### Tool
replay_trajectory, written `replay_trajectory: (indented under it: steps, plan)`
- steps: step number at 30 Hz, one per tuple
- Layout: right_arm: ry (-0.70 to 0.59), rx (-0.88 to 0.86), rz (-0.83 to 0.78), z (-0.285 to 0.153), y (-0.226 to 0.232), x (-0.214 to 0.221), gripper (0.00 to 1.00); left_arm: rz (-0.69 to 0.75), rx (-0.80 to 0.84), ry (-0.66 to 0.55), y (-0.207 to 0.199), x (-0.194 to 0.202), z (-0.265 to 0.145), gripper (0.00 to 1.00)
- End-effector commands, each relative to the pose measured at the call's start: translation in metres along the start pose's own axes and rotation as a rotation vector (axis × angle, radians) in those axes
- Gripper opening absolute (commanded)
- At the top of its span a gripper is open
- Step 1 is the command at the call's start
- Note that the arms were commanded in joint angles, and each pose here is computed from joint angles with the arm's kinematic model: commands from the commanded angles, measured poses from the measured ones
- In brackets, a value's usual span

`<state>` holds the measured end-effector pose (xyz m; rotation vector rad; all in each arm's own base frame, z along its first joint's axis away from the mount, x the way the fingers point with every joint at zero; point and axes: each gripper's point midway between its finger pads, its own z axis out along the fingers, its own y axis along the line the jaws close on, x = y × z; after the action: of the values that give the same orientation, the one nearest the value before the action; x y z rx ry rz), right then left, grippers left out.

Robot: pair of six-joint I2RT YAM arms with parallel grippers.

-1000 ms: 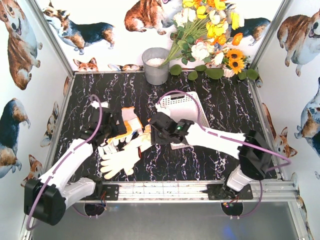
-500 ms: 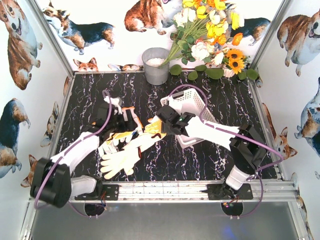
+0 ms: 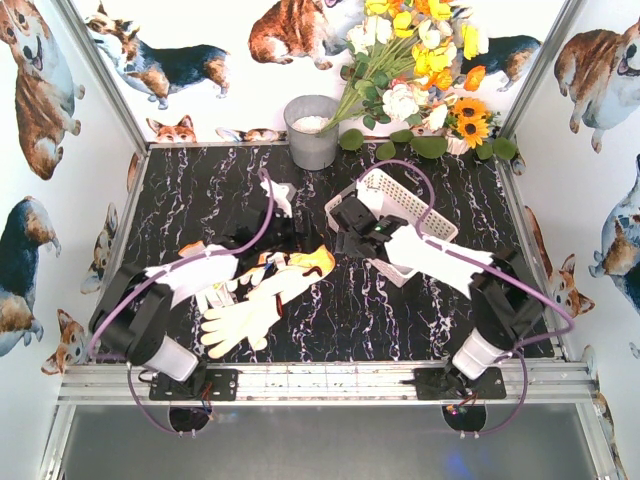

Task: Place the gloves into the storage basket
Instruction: Pick up the glove from the center of the board.

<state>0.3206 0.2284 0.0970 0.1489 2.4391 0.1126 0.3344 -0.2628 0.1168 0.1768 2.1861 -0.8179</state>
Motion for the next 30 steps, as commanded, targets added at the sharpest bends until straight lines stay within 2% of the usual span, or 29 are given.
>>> replay_trajectory:
  steps: [1, 6, 10, 14, 18, 23, 27, 30]
  plan:
    - [-0.083, -0.137, 0.061, -0.037, 0.014, -0.025, 0.57, -0.039, -0.041, -0.082, 0.000, -0.014, 0.024, 0.84]
    - [-0.053, -0.227, 0.081, -0.058, 0.014, -0.013, 0.61, -0.070, -0.056, -0.092, 0.000, -0.008, 0.056, 0.72]
    - [-0.050, -0.329, 0.086, -0.083, 0.021, -0.015, 0.63, 0.001, -0.162, -0.074, 0.008, 0.007, 0.063, 0.47]
    - [-0.086, -0.371, 0.060, -0.110, 0.013, -0.022, 0.71, 0.025, -0.178, -0.040, 0.013, 0.019, 0.059, 0.22]
    - [-0.107, -0.395, 0.036, -0.135, 0.000, -0.024, 0.74, 0.050, -0.190, -0.077, 0.009, 0.005, 0.036, 0.02]
    - [-0.144, -0.483, 0.011, -0.172, -0.010, -0.028, 0.81, 0.089, -0.168, -0.163, -0.009, -0.037, -0.009, 0.00]
    - [-0.140, -0.576, -0.065, -0.198, -0.009, -0.028, 0.85, 0.133, -0.094, -0.161, -0.025, -0.063, -0.046, 0.00]
    - [-0.125, -0.671, -0.148, -0.218, -0.001, -0.025, 0.88, 0.190, 0.027, -0.121, -0.045, -0.072, -0.073, 0.00]
